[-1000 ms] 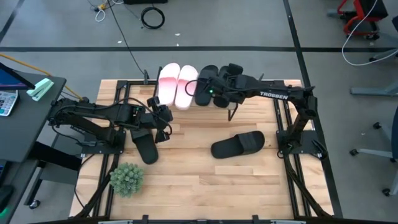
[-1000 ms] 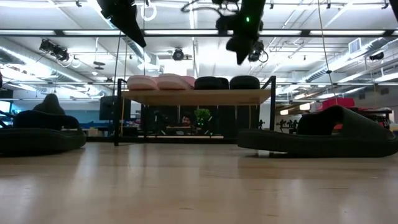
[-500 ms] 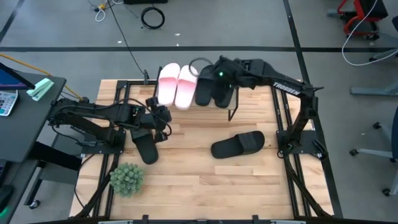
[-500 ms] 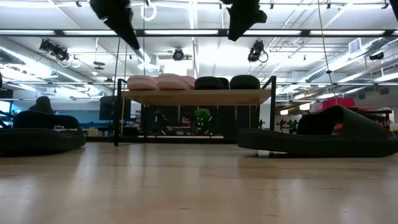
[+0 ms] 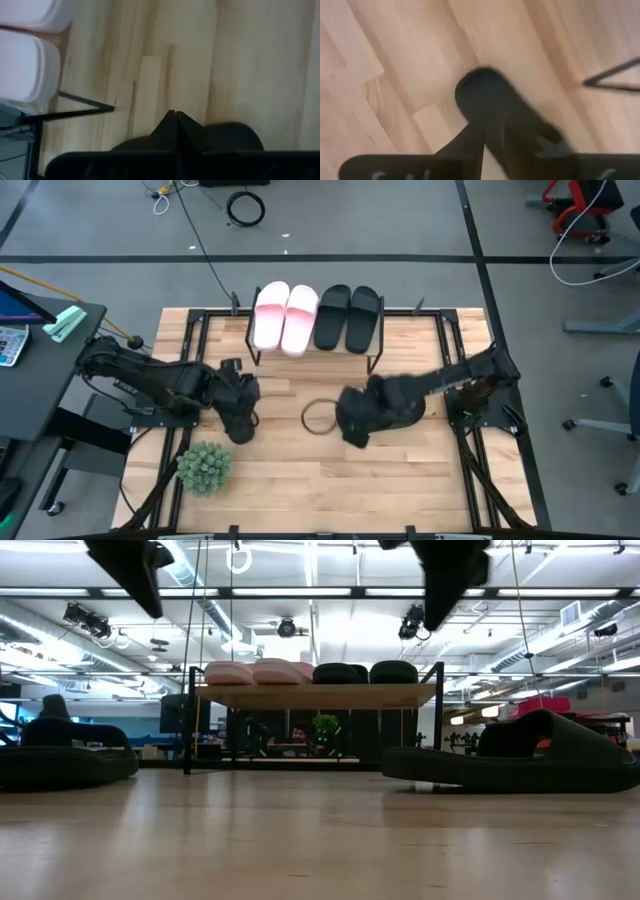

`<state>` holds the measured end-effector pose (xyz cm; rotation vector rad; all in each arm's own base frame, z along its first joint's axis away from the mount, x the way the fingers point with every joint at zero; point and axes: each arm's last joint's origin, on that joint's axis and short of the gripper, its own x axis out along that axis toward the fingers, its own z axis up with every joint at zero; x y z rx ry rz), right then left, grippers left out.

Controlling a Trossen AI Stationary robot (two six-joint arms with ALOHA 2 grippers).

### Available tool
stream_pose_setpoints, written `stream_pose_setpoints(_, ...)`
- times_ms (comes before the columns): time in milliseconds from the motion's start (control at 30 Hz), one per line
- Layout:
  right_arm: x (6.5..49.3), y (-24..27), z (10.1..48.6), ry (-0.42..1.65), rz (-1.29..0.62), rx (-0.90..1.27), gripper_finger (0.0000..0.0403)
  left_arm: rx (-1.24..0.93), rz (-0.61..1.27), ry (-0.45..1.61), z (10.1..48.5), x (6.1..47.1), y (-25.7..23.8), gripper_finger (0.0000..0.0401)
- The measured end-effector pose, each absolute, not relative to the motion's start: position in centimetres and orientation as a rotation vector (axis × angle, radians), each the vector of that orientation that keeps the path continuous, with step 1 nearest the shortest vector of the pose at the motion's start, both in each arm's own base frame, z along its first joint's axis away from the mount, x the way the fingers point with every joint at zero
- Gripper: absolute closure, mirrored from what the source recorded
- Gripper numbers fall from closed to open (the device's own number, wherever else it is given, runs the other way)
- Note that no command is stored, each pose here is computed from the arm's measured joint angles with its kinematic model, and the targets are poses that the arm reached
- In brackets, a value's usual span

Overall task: Pick and place slides into the shelf
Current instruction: Put the black slides under the shelf

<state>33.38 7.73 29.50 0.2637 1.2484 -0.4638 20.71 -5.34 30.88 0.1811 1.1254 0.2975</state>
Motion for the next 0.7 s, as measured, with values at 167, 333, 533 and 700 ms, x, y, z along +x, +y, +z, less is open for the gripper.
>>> stream_pose_setpoints(167,32.2,10.8,26.5,1.24,-0.535,0.315,0.0326,-0.048,0.424,1.129,30.6,19.8,-6.5,0.0391)
stream_pose_setpoints(333,31.2,12.5,25.2,1.183,-0.588,0.222,0.0325,-0.116,0.56,1.215,29.6,19.1,-7.5,0.0372)
stream_pose_setpoints(533,31.1,12.6,25.3,1.121,-0.628,0.161,0.0325,0.095,0.633,1.486,27.0,20.3,-7.3,0.0354)
stream_pose_setpoints(700,31.1,12.7,25.4,1.118,-0.623,0.164,0.0325,0.185,0.662,1.614,24.5,22.2,-7.4,0.0302)
